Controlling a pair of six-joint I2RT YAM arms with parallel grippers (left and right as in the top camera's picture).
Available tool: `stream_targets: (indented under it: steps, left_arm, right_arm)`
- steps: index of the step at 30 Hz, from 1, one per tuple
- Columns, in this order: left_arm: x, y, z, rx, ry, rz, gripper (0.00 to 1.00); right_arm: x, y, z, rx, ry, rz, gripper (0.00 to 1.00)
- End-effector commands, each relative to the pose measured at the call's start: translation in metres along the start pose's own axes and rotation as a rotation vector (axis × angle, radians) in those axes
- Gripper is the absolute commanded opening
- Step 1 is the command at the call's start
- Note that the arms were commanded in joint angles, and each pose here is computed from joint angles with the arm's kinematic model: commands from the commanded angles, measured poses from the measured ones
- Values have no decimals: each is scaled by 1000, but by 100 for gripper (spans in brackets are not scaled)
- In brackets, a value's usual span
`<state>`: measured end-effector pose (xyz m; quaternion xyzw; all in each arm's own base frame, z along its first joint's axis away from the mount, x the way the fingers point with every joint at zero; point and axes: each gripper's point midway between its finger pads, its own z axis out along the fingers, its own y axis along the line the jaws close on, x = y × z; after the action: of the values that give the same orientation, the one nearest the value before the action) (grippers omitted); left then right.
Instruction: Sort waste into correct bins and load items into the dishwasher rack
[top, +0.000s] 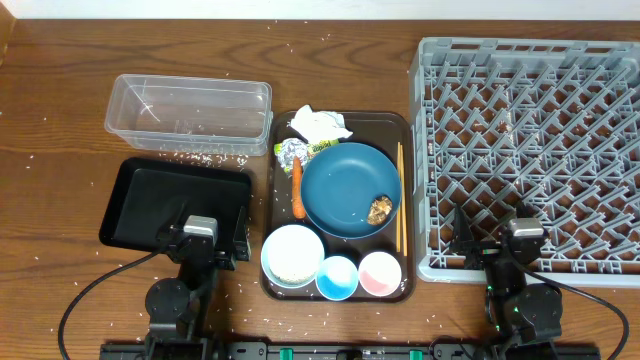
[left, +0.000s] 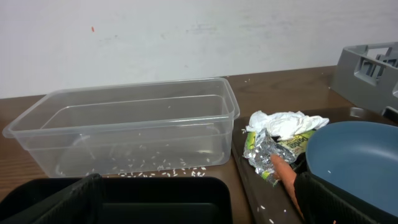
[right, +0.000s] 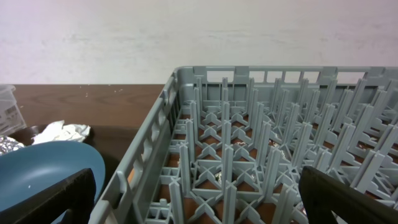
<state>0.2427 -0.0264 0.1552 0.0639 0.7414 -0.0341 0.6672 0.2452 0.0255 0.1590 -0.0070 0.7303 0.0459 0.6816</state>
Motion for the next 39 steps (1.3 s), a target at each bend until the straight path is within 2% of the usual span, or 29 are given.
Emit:
stream_targets:
  steps: [1, 36, 39]
  left_arm:
    - [14, -2, 2, 11, 28, 0, 98]
    - [14, -2, 2, 11, 28, 1, 98]
    - [9, -9, 2, 50, 7, 2, 98]
  right_arm:
    - [1, -5, 0, 24, 4, -9, 99]
    - [1, -5, 0, 23, 4, -8, 99]
    - [-2, -5, 0, 23, -10, -6, 99]
